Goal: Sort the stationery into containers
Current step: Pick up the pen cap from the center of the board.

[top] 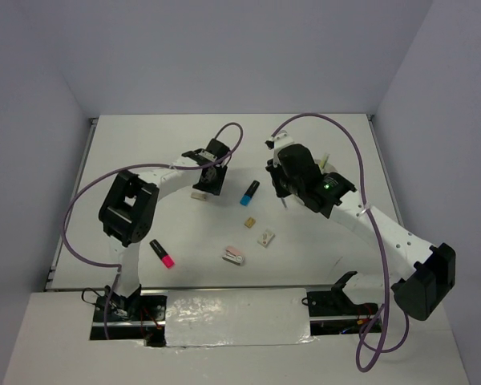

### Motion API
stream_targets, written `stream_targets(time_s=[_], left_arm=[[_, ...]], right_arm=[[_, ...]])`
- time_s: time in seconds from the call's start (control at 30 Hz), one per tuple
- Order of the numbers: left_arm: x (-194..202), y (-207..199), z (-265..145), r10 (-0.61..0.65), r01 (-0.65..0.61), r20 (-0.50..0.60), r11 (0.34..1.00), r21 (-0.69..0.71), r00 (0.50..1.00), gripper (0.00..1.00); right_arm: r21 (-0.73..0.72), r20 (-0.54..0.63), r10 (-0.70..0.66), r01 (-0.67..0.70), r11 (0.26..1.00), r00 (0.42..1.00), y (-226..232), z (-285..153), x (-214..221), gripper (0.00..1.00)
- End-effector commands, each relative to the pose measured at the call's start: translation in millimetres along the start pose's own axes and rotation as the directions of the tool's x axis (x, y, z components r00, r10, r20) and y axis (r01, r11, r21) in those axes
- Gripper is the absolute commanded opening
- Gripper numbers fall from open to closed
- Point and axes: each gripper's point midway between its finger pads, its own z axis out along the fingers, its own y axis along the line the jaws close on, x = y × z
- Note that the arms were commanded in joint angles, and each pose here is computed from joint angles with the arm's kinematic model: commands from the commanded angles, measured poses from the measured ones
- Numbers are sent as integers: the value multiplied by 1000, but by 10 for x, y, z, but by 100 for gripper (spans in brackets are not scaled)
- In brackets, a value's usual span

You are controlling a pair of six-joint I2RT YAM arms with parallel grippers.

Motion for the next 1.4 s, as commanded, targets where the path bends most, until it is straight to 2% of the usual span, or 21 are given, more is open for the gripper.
stream_targets(time_s=[0.0, 0.53, 0.57, 0.6, 0.67, 0.8, 0.9, 1.03, 1.1, 1.13, 1.17, 1.2, 1.27, 1.3, 1.33, 1.37], left_arm=[[-51, -81, 1, 19, -20, 6, 998, 56, 1000, 55], [264, -13, 242, 24, -24, -87, 1000, 4, 996, 43], [282, -10, 257, 27, -27, -93, 1000, -1, 995, 39], [285, -1, 271, 25, -25, -97, 1000, -6, 995, 30], [326, 14, 292, 19, -22, -114, 1000, -18, 993, 25], [363, -14, 283, 8, -9, -125, 1000, -3, 992, 4], [320, -58, 220, 0, 3, -110, 1000, 22, 994, 0], [82, -167, -76, -67, 69, -25, 993, 96, 997, 0], [-68, -273, -241, -133, 127, 26, 978, 168, 991, 0], [-213, -336, -473, -167, 145, 75, 962, 231, 983, 0], [-374, -390, -605, -204, 161, 133, 946, 280, 970, 0], [-384, -428, -704, -258, 202, 145, 927, 317, 955, 0], [-688, -477, -1279, -374, 223, 269, 860, 460, 888, 0], [-699, -525, -1281, -395, 231, 264, 842, 488, 880, 0], [-801, -518, -1558, -434, 222, 307, 814, 537, 847, 0], [-843, -518, -1676, -462, 224, 323, 794, 564, 826, 0]], right_arm=[[0, 19, 13, -13, 1000, 1000, -13, -60, -58, 0], [-38, 40, 5, -3, 999, 999, 62, -135, -90, 0], [-41, 42, 3, -1, 999, 999, 68, -141, -93, 0], [-41, 43, 4, -2, 999, 999, 71, -146, -95, 0], [-46, 48, 2, 0, 999, 999, 83, -153, -102, 0], [-51, 67, 16, -13, 999, 998, 79, -185, -132, 0], [-79, 88, 21, -14, 997, 996, 126, -220, -178, 0], [-139, 123, 41, -24, 990, 992, 216, -272, -217, 0], [-214, 142, 68, -36, 976, 988, 353, -284, -215, 0], [-247, 188, 89, -40, 968, 978, 403, -331, -298, 0], [-264, 203, 106, -50, 963, 973, 424, -346, -314, 0], [-305, 198, 132, -67, 950, 971, 502, -353, -262, 0], [-357, 246, 201, -104, 928, 948, 574, -441, -324, 0], [-373, 267, 230, -120, 920, 936, 590, -477, -358, 0], [-430, 332, 271, -110, 896, 904, 653, -627, -511, 0], [-468, 350, 298, -110, 877, 888, 705, -695, -542, 0]])
